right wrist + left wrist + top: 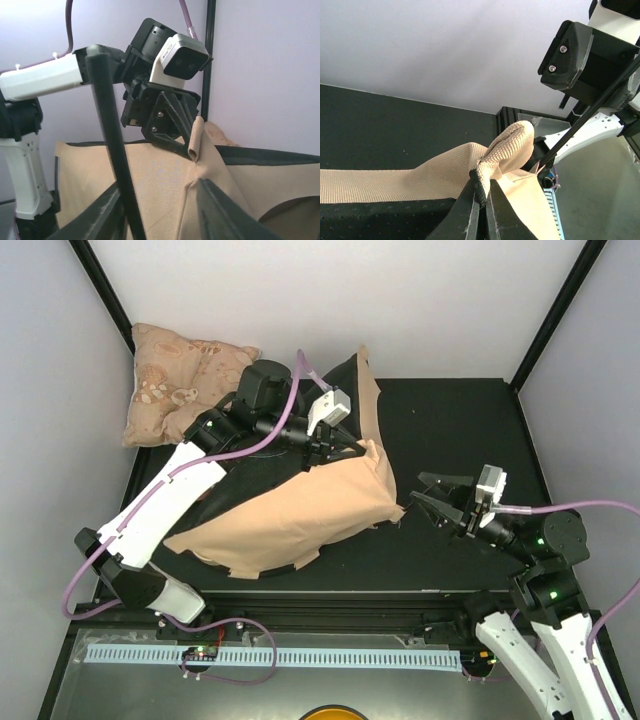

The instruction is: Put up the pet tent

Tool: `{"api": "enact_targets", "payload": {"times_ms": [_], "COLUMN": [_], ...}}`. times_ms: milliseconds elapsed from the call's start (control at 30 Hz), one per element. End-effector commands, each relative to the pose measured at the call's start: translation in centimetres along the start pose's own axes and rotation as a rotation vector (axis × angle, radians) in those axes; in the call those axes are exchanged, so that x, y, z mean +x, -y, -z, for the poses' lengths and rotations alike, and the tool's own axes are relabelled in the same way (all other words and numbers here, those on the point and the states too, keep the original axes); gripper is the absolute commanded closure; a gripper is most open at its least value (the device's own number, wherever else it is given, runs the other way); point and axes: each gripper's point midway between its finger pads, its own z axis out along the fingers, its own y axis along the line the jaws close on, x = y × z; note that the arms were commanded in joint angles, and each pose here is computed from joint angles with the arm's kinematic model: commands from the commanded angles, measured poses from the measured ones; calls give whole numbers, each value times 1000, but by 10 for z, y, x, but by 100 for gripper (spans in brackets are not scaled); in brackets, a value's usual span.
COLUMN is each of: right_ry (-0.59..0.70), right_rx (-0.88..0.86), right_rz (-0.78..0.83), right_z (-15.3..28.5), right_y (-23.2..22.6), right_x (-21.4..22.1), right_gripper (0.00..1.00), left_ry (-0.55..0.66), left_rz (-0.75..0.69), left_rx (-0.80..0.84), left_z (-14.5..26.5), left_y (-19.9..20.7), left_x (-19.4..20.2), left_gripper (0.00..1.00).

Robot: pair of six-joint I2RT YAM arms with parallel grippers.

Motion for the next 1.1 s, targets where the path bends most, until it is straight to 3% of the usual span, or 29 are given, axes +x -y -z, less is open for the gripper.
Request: {"api": "enact_targets", "payload": {"times_ms": [0, 133, 167, 400, 667, 1067], "right_ry": [22, 26, 25, -160, -339, -432], "right_rx": [-60, -79, -89, -276, -361, -380], "right_rz": [53, 48, 43, -183, -440, -579], "right_z": [-4, -7, -8, -26, -36, -45], "right_y": [-9, -10, -12, -22, -19, -12], "right_x": [-17, -23, -23, 15, 68, 99], "right_gripper": [65, 96, 98, 99, 99, 99], "left_ry": [35, 35, 36, 83, 110, 102], "left_rz": [-57, -59, -59, -58, -33, -12], "left_rx": [23, 25, 25, 113, 204, 234], "left_z": [10, 11, 11, 15, 14, 10], "left_y": [14, 16, 16, 33, 45, 45], "left_x": [-14, -14, -15, -27, -26, -16], "left_gripper": [98, 98, 99, 98, 98, 98]}}
